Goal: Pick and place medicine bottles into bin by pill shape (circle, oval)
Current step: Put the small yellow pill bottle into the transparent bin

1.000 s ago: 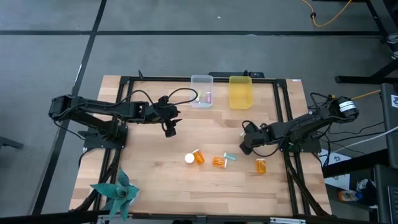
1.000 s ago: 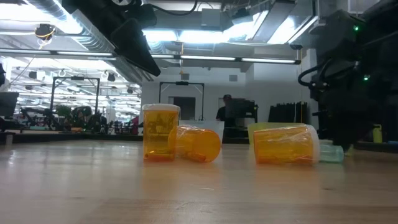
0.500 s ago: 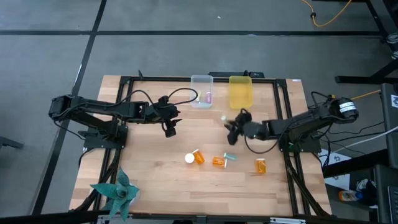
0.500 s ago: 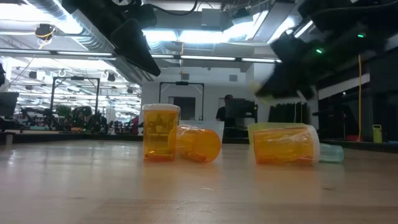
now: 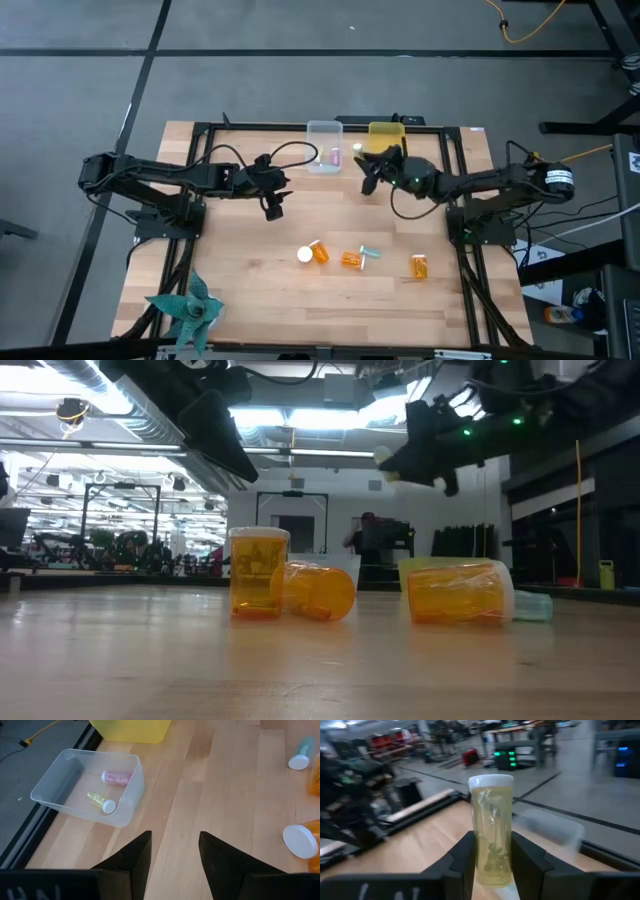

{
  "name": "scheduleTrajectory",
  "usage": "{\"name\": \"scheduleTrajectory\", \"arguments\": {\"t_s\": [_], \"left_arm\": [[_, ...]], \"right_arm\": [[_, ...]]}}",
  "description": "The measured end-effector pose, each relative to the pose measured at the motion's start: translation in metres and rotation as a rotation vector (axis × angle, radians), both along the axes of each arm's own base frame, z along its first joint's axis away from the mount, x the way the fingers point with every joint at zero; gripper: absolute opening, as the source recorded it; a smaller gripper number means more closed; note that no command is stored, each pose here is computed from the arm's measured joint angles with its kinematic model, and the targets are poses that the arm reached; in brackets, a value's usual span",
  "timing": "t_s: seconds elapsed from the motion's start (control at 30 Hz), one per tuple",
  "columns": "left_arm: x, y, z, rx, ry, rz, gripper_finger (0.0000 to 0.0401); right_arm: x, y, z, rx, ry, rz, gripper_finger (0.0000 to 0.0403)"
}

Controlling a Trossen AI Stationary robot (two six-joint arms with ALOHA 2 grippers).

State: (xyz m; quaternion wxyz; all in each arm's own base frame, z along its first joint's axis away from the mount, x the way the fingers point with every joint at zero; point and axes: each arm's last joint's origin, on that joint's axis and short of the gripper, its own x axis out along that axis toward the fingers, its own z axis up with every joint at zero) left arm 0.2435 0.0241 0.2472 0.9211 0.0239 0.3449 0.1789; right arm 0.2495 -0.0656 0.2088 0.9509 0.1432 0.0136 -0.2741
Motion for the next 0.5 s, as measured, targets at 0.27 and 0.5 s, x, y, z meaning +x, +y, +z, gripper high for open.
{"name": "scheduleTrajectory", "arguments": {"t_s": [0.27, 0.5], "left_arm": [[0.000, 0.000, 0.000, 0.000, 0.000, 0.000, 0.0157], [0.000, 0.000, 0.000, 0.000, 0.000, 0.000, 0.0157]], "right_arm": [[0.060, -0.031, 0.015, -0.090, 0.169, 0.065, 0.0104], [0.097, -0.063, 0.016, -0.027, 0.350, 0.000, 0.0121]]}}
